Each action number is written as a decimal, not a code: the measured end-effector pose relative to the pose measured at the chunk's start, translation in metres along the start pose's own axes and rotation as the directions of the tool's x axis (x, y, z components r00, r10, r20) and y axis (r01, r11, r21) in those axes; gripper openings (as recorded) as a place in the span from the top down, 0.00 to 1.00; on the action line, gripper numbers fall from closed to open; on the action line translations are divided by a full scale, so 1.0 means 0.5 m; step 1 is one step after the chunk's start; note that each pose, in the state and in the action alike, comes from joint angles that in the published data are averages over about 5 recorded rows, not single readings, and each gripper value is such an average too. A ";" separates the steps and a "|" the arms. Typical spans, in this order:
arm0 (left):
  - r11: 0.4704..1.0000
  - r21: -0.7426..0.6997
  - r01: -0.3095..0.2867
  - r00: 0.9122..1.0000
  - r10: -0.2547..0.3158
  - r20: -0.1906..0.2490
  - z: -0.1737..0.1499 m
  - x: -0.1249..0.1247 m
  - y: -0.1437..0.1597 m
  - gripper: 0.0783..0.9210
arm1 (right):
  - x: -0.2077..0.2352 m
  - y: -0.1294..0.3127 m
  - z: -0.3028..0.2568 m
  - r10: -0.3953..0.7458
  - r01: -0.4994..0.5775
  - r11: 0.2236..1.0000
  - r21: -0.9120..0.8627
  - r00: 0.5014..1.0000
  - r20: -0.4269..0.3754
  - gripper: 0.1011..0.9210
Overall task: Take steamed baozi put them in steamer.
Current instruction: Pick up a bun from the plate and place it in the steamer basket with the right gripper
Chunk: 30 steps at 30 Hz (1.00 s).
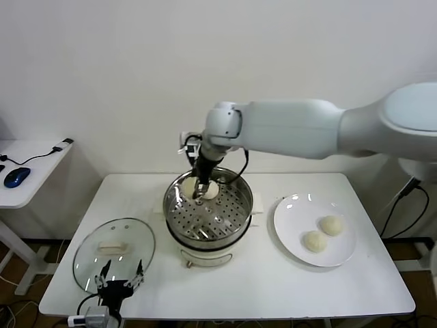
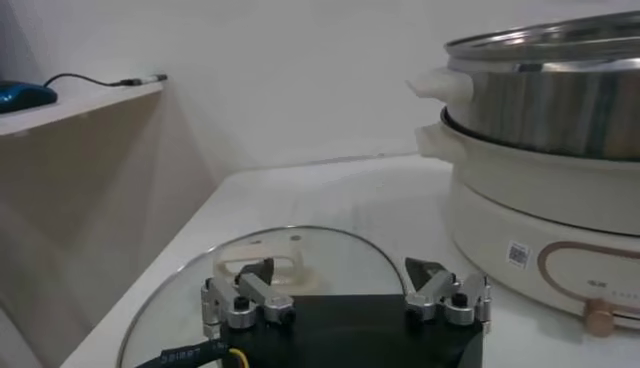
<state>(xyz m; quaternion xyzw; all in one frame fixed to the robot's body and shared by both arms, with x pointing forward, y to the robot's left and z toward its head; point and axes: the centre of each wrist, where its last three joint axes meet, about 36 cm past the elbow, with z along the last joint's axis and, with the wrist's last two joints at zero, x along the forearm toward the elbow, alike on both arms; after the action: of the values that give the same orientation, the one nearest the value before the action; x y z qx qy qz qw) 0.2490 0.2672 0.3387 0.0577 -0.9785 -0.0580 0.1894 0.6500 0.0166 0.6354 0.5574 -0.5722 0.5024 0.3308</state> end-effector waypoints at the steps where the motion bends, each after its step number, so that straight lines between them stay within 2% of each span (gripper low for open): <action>1: 1.000 0.000 0.000 1.000 0.000 0.000 0.001 0.000 0.000 0.12 | -0.014 0.002 -0.002 -0.002 0.002 1.000 -0.003 1.000 -0.004 0.29; 13: 1.000 -0.005 -0.007 1.000 0.007 -0.005 0.007 -0.001 -0.003 0.12 | -0.125 0.026 -0.026 -0.012 0.011 1.000 -0.016 0.999 -0.037 0.28; 17: 1.000 -0.006 -0.007 1.000 0.007 -0.006 0.007 0.000 -0.002 0.12 | -0.129 0.025 -0.027 -0.009 0.009 1.000 -0.012 0.999 -0.036 0.19; 21: 1.000 -0.007 -0.007 1.000 0.006 -0.005 0.004 0.002 -0.001 0.12 | -0.107 0.017 -0.020 -0.010 0.010 1.000 0.010 0.999 -0.034 0.13; 26: 1.000 -0.008 -0.008 1.000 0.008 -0.002 -0.002 0.002 -0.002 0.12 | -0.041 -0.004 0.017 -0.018 0.020 0.998 0.056 0.999 -0.033 0.12; 30: 1.000 -0.007 -0.009 1.000 0.009 -0.001 -0.004 0.003 -0.003 0.12 | 0.038 -0.020 0.091 -0.034 0.037 0.997 0.075 0.999 -0.040 0.12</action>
<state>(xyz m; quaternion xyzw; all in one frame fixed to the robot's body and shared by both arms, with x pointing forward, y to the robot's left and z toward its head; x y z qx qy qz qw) 0.2487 0.2655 0.3407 0.0526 -0.9784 -0.0607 0.1902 0.6651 -0.0310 0.6427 0.5697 -0.5362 0.5285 0.3294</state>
